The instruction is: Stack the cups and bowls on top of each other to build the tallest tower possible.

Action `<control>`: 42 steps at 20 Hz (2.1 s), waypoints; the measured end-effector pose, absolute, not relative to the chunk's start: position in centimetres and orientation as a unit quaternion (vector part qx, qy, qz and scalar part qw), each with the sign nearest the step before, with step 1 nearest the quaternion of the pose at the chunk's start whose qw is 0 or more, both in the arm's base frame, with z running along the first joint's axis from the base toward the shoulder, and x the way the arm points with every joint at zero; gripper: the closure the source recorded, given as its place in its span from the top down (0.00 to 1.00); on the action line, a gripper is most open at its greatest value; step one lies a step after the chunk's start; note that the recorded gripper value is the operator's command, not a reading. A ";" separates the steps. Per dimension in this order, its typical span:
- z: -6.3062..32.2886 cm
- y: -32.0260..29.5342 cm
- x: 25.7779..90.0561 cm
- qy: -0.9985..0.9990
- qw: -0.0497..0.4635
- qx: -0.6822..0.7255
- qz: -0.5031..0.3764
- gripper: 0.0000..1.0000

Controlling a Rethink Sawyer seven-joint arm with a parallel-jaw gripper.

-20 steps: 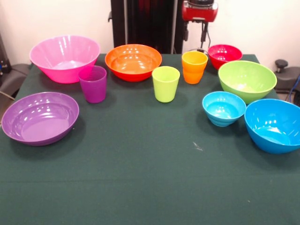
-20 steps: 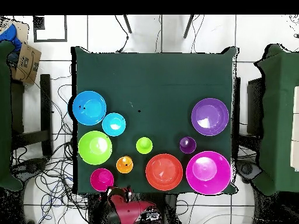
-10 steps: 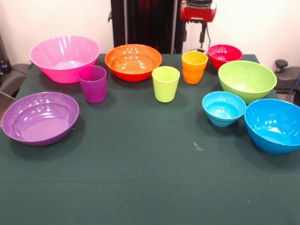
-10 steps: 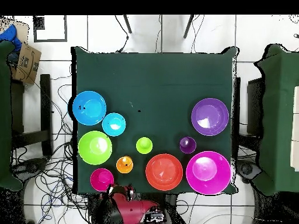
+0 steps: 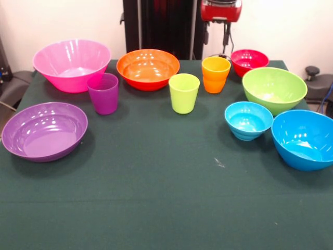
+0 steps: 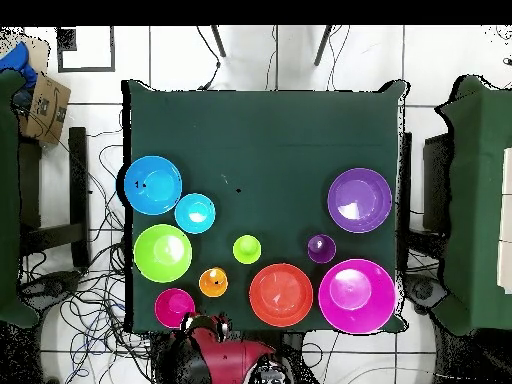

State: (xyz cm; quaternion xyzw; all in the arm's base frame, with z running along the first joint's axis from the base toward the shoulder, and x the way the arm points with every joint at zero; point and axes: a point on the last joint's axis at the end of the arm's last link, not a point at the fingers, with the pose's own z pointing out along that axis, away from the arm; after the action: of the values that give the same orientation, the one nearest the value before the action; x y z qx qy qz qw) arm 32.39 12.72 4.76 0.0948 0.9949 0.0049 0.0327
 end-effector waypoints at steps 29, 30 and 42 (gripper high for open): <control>4.6 10.3 35.5 0.982 0.009 0.187 -0.011 1.00; 4.6 10.2 35.6 0.981 0.009 0.192 -0.011 1.00; 4.4 9.8 37.1 0.956 0.011 0.293 -0.022 1.00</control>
State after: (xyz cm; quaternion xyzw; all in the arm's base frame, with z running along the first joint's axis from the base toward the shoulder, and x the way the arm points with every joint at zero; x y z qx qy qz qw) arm 37.08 9.77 4.44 0.2930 0.9558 -0.0218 0.0112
